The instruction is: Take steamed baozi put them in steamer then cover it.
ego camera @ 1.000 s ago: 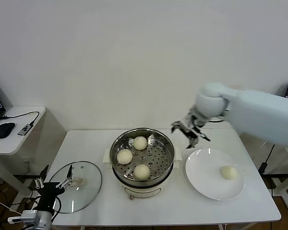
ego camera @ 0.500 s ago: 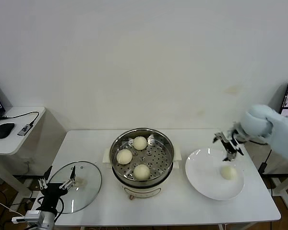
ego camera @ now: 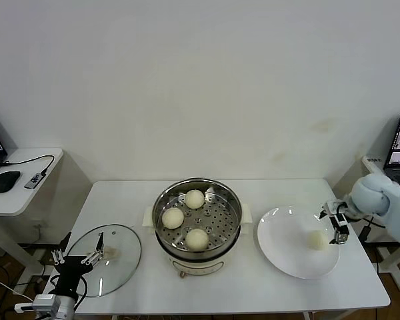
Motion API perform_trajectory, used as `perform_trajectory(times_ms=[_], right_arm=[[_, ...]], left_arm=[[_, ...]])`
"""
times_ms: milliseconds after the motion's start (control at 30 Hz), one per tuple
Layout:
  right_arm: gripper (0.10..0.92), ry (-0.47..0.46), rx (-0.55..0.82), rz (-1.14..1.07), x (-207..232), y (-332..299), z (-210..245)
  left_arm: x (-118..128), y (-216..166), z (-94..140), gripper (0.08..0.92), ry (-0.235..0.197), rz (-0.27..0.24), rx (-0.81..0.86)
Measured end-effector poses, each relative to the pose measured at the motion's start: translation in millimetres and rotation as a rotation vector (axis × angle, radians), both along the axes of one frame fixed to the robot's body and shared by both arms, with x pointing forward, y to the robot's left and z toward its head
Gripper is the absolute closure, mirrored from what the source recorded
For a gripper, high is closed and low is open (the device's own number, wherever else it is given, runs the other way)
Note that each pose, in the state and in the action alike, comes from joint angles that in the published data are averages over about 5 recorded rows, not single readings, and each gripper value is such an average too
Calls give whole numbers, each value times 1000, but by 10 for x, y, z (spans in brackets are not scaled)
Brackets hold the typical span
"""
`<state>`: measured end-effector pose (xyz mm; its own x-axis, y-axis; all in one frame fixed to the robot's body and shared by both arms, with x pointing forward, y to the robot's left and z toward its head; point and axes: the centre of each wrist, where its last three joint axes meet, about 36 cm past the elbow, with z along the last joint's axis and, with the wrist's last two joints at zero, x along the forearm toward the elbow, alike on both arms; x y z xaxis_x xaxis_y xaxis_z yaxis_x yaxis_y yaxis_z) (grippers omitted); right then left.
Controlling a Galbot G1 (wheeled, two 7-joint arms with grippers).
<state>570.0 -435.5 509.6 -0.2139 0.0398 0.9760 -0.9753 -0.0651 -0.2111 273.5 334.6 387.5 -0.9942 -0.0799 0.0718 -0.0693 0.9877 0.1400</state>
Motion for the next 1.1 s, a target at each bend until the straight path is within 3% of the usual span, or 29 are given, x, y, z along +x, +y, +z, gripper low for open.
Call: perform_trajectory(times_ms=[633, 1100], right_arm=[[207, 5, 4, -45, 47, -7, -457], [370, -5, 4, -53, 62, 41, -552]], left_arm=[[-6, 23, 1, 177, 5, 8, -1], [-5, 20, -6, 177, 5, 13, -3]])
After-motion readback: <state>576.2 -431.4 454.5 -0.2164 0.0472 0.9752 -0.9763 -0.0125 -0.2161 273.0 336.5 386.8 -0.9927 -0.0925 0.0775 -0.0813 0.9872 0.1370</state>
